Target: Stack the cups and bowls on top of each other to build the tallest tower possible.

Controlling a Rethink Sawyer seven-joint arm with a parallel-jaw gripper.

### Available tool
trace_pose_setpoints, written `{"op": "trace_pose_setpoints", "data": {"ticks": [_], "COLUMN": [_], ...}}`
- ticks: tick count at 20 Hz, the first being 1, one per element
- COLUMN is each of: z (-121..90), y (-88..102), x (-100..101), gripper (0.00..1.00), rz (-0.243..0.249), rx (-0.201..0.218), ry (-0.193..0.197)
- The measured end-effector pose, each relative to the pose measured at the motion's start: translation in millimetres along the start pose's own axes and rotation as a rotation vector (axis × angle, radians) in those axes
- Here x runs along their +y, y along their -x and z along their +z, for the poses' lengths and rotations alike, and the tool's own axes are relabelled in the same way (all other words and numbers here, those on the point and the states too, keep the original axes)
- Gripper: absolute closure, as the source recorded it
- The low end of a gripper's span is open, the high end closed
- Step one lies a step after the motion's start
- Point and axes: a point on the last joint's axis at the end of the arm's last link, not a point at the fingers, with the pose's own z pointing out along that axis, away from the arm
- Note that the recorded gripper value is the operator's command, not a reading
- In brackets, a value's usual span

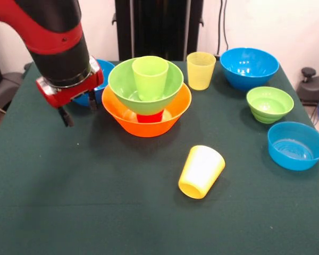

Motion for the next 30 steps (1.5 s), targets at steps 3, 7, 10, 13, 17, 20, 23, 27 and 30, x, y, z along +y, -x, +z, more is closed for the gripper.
{"op": "trace_pose_setpoints", "data": {"ticks": [3, 7, 10, 13, 17, 20, 23, 27, 30], "z": [7, 17, 19, 18, 10, 2, -4, -10, -14], "y": [0.6, 0.9, 0.9, 1.7, 2.5, 3.4, 4.5, 6.5, 8.0], "x": [1, 2, 2, 2, -2, -6, -11, -18, -22], "gripper": [0.00, 0.00, 0.00, 0.00, 0.00, 0.00, 0.00, 0.00, 0.00], "rz": [-0.056, -0.119, -0.144, -0.168, -0.201, -0.222, -0.245, -0.274, -0.296], "rx": [0.014, 0.044, 0.065, 0.083, 0.104, 0.109, 0.107, 0.094, 0.087], "ry": [0.028, 0.089, 0.129, 0.166, 0.200, 0.210, 0.213, 0.202, 0.192]}}
